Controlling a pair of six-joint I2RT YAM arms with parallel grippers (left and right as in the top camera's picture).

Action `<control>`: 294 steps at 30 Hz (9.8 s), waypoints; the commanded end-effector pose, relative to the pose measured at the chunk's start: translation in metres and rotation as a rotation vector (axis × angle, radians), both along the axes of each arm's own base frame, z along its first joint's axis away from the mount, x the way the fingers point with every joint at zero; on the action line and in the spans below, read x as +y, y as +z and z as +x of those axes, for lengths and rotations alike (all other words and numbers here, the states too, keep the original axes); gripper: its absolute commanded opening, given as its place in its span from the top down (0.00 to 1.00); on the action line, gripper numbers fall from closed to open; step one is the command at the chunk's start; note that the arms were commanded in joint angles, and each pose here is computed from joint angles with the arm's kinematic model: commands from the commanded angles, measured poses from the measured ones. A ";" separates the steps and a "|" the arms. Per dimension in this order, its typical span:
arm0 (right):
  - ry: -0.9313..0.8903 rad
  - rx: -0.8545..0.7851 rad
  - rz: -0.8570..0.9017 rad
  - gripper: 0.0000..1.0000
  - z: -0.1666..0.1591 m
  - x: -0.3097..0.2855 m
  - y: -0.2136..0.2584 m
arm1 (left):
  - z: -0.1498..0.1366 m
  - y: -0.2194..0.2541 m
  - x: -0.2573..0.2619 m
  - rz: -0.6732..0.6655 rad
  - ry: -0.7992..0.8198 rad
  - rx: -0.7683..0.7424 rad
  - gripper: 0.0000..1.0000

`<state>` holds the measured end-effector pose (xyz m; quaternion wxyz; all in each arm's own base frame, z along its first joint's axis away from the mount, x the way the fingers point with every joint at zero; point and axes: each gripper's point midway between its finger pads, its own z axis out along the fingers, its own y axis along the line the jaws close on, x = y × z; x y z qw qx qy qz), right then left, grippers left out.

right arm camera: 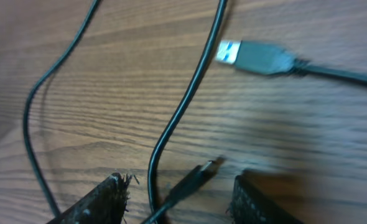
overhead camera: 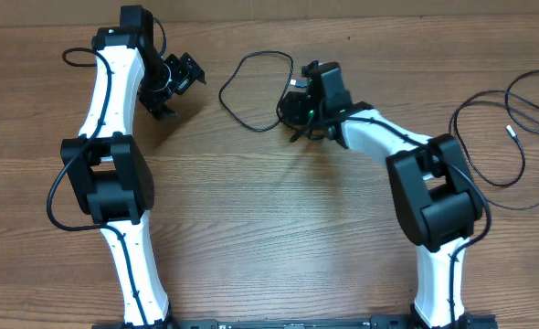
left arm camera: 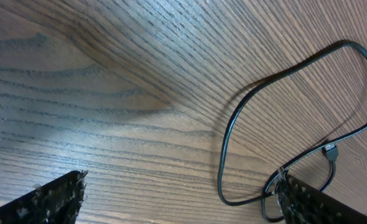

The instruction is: Untangle cables

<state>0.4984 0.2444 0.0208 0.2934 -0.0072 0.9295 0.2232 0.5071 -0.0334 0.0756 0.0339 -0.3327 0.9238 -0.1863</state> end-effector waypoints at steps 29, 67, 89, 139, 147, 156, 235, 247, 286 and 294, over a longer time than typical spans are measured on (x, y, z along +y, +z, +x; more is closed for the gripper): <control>-0.100 -0.166 -0.327 0.96 0.018 -0.036 0.048 | -0.001 0.001 0.000 0.011 -0.021 -0.008 0.01; 0.907 -0.135 -0.584 0.29 -0.036 -0.029 0.051 | -0.001 0.001 0.000 0.011 -0.021 -0.008 0.00; 1.085 -0.067 -0.511 0.59 -0.056 -0.019 -0.029 | -0.001 0.001 0.000 0.011 -0.021 -0.008 0.01; 1.043 -0.185 -0.244 0.15 -0.065 0.067 -0.003 | -0.001 0.001 0.000 0.011 -0.021 -0.008 0.01; 1.097 -0.192 -0.237 0.16 -0.087 0.098 -0.002 | -0.001 0.001 0.000 0.011 -0.021 -0.008 0.01; 1.063 -0.168 -0.213 0.00 -0.090 0.106 -0.001 | -0.001 0.001 0.000 0.011 -0.021 -0.008 0.01; 0.809 -0.217 -0.660 0.20 -0.042 0.042 0.006 | -0.001 0.001 0.000 0.011 -0.021 -0.008 0.01; 0.764 -0.163 -0.702 0.14 -0.041 0.015 0.015 | -0.001 0.001 0.000 0.011 -0.021 -0.008 0.01; 0.849 -0.132 -0.506 0.14 -0.053 0.024 0.015 | -0.001 0.001 0.000 0.011 -0.021 -0.008 0.00; 0.836 -0.027 -0.517 0.60 -0.056 0.001 -0.014 | -0.001 0.001 0.000 0.011 -0.021 -0.008 0.00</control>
